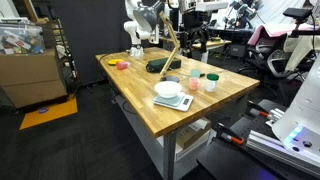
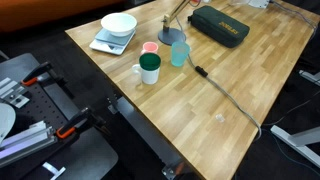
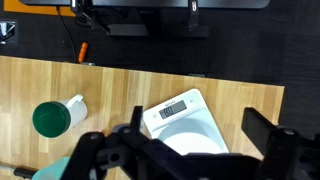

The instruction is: Pour the contents from the pink cup into the white bowl

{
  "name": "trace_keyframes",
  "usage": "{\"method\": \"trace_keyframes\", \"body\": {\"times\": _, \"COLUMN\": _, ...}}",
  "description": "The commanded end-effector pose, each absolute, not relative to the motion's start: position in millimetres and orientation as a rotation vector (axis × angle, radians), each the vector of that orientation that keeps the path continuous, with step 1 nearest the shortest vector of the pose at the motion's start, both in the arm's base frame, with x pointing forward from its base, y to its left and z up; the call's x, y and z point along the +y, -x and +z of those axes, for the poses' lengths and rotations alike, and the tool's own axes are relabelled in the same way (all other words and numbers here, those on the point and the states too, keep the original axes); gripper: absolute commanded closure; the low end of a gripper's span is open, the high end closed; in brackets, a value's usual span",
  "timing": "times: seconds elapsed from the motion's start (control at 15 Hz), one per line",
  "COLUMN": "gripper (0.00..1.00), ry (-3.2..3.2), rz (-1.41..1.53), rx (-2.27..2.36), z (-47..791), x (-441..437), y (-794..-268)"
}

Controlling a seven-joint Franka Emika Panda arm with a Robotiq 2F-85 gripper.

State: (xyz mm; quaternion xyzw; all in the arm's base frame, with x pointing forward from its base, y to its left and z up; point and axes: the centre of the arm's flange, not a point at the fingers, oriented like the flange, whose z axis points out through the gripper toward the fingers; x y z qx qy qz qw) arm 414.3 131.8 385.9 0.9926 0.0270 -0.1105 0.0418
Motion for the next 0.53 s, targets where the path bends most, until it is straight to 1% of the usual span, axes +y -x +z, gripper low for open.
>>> {"method": "trace_keyframes", "body": {"times": 0.0, "gripper": 0.00, "ry": -3.038, "rz": -0.338, "rx": 0.083, "z": 386, "x": 132, "y": -414}}
{"method": "trace_keyframes", "body": {"times": 0.27, "gripper": 0.00, "ry": -3.114, "rz": -0.321, "rx": 0.042, "z": 389, "x": 114, "y": -421}}
{"method": "trace_keyframes", "body": {"times": 0.47, "gripper": 0.00, "ry": -3.216, "rz": -0.291, "rx": -0.091, "z": 392, "x": 84, "y": -426}}
